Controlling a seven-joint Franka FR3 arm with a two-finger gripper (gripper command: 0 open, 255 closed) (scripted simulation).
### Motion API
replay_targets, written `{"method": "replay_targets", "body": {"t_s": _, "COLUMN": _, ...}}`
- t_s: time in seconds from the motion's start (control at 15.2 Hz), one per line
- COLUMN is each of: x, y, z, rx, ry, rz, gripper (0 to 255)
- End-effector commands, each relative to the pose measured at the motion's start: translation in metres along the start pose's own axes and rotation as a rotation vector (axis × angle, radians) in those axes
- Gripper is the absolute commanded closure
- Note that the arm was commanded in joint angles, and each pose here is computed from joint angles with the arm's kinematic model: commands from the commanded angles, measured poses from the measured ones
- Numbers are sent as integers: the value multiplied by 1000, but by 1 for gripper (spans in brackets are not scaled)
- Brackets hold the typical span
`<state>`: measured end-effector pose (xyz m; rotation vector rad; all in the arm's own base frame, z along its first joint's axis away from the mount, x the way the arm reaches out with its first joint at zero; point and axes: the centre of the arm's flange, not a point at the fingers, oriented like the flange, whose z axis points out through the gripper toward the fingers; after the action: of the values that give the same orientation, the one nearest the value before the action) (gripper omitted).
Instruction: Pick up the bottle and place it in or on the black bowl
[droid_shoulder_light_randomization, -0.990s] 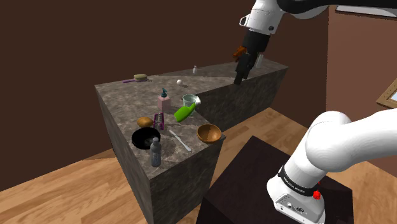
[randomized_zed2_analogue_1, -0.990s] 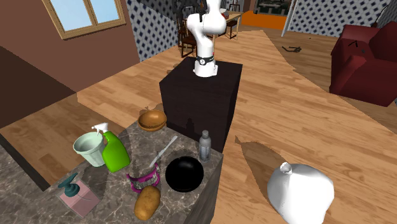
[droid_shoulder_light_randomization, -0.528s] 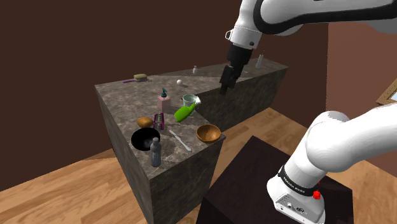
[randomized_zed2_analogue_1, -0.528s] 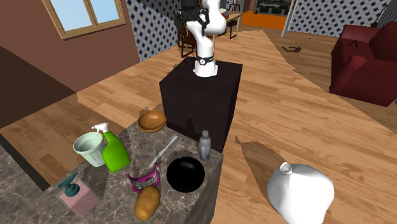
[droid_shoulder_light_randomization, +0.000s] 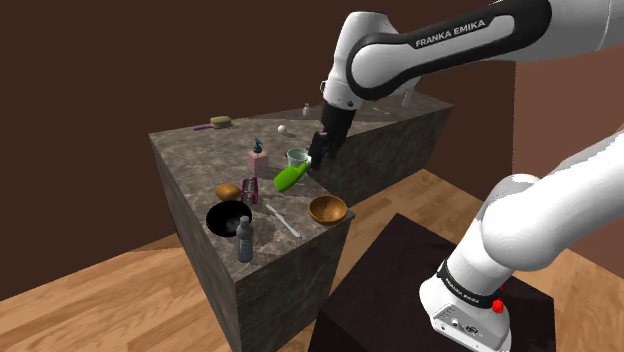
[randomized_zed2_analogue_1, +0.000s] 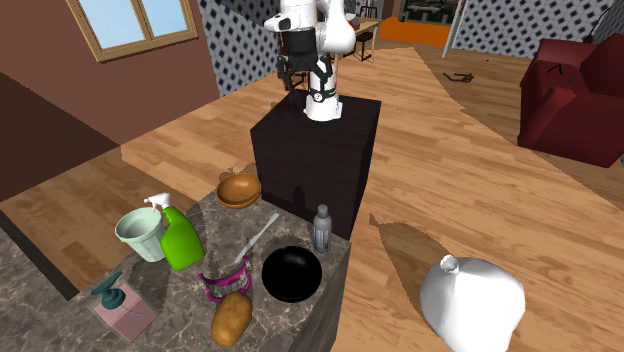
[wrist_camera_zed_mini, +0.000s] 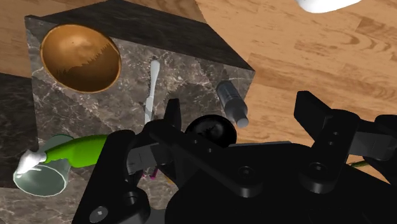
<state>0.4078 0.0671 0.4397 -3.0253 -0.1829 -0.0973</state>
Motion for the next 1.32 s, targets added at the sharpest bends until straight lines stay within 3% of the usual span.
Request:
{"method": "replay_targets", "body": {"t_s": 0.0, "x": 14, "y": -8, "z": 24, "rx": 2, "ry": 4, "rz": 5, "gripper": 0}}
{"method": "replay_targets", "body": {"t_s": 1.25, "x": 154, "y": -50, "z": 225, "rx": 18, "ry": 28, "rz": 54, "gripper": 0}}
